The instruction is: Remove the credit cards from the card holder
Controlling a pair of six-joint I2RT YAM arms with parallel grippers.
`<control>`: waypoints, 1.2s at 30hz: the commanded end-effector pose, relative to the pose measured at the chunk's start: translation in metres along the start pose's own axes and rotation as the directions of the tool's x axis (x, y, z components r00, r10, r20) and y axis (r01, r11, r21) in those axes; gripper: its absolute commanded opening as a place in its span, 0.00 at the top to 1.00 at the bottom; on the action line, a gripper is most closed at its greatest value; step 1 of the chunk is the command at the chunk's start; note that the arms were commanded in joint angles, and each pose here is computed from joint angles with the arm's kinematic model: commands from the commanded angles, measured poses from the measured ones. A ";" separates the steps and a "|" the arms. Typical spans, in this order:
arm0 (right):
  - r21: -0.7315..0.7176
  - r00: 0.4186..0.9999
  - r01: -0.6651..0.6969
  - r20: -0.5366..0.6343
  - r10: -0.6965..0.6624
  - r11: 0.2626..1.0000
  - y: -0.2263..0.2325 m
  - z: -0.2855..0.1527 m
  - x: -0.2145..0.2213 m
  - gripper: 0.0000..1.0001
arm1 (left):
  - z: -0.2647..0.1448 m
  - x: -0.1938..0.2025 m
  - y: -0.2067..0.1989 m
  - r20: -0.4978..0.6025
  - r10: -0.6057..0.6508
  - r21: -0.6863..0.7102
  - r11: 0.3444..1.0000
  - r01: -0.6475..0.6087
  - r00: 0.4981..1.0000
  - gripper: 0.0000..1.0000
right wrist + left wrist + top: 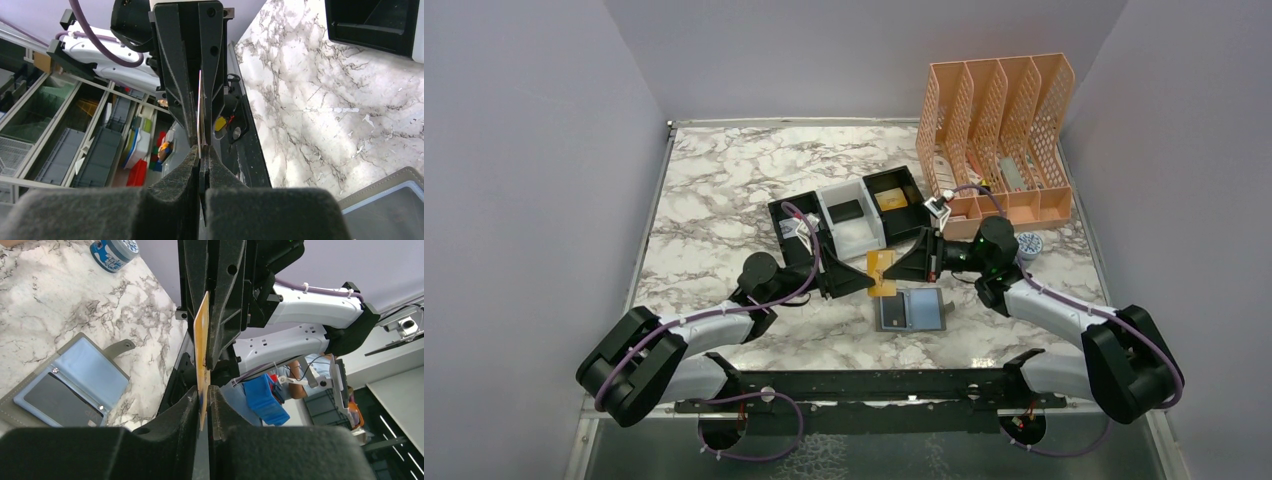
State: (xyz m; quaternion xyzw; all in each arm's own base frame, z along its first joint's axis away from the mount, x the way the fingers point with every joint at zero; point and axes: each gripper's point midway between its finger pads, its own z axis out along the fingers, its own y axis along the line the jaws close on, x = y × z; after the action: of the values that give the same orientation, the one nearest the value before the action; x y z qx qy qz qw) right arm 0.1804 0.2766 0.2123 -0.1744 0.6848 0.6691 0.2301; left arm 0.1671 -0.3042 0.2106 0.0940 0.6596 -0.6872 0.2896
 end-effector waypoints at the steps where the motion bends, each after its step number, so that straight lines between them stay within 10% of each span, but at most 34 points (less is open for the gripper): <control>1: 0.012 0.999 0.050 0.019 -0.050 0.999 0.003 0.001 -0.006 0.99 | 0.002 -0.003 -0.006 0.009 0.029 0.026 0.999 -0.029 1.000 0.81; 12: 0.498 0.920 0.268 0.121 -0.372 0.825 -0.039 -0.023 -0.078 0.99 | -0.022 -0.016 0.039 0.142 0.042 -0.292 0.957 0.001 0.989 0.02; 25: 0.772 0.674 0.495 -0.053 -0.737 0.398 -0.089 -0.056 -0.153 0.99 | -0.102 -0.037 0.083 0.083 0.235 -0.772 0.629 -0.087 0.968 0.01; 36: 0.538 0.336 0.843 -0.496 -0.801 0.020 -0.146 -0.031 -0.165 0.99 | -0.123 -0.032 0.100 0.023 0.209 -0.863 0.497 -0.086 0.978 0.01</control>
State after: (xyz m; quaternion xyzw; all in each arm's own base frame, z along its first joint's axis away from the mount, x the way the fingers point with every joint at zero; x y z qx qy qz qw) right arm 0.3733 0.2216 0.1623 -0.3412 0.7336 0.1442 0.5697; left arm 0.2137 -0.1856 0.1331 -0.0481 0.8705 -0.2867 0.3971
